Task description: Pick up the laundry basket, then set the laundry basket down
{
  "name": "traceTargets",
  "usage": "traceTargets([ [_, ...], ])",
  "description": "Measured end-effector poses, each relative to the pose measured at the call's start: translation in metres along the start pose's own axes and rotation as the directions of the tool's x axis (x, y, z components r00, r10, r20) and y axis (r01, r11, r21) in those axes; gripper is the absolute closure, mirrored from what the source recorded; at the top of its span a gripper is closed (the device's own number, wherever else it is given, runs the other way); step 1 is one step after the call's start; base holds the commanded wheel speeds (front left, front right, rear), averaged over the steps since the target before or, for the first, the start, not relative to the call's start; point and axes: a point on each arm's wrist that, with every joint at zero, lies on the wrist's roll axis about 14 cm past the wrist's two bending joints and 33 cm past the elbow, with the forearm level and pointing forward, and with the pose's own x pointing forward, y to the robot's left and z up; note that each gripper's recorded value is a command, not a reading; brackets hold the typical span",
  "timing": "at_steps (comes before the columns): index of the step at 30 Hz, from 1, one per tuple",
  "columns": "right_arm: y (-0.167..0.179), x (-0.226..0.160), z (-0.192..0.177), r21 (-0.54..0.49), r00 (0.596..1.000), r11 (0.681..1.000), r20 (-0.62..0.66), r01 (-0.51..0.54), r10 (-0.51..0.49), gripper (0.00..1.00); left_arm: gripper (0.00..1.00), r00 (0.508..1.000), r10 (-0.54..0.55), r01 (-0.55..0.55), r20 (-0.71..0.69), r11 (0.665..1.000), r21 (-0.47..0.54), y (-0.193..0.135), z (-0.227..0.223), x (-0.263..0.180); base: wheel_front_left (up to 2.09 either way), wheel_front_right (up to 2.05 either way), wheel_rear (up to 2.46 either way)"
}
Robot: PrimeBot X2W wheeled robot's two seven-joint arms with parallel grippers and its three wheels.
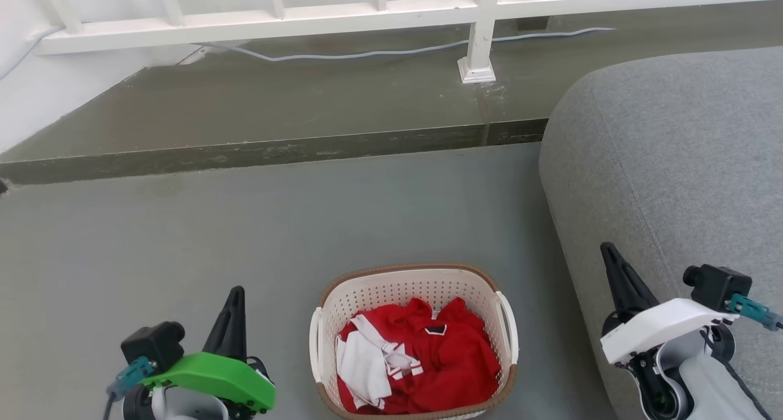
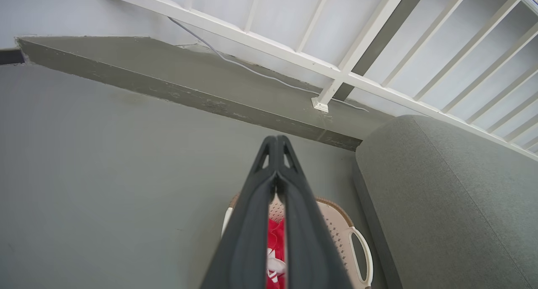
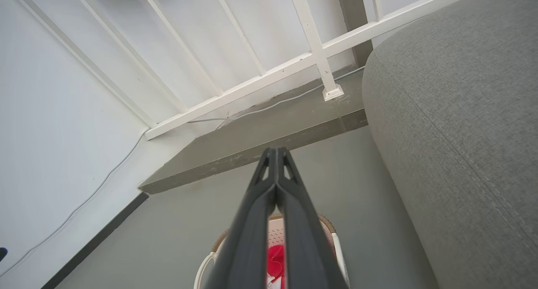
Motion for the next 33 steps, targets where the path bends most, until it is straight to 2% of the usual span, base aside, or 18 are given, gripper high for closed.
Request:
traceTargets([
  [14, -0.007, 0.003, 0.007, 0.163, 0.999, 0.986, 0.01, 0.043, -0.046, 1.0, 1.0, 0.999, 0.045, -0.045, 0.002, 0.988, -0.15, 0.014, 0.008, -0.001, 0.0, 0.0, 0.0],
  [21, -0.01, 0.005, 0.01, 0.263, 0.998, 0.963, 0.012, 0.061, -0.066, 1.0, 1.0, 0.997, 0.074, -0.072, -0.003, 0.966, -0.246, 0.022, 0.011, -0.002, 0.0, 0.0, 0.0],
  [25, -0.011, 0.005, 0.012, 0.297, 0.997, 0.953, 0.015, 0.065, -0.073, 1.0, 1.0, 0.997, 0.082, -0.08, -0.004, 0.96, -0.27, 0.025, 0.012, -0.003, 0.0, 0.0, 0.0],
  [33, -0.014, 0.006, 0.016, 0.391, 0.996, 0.917, 0.017, 0.075, -0.089, 1.0, 1.0, 0.995, 0.103, -0.096, -0.002, 0.926, -0.366, 0.033, 0.016, -0.004, 0.0, 0.0, 0.0],
])
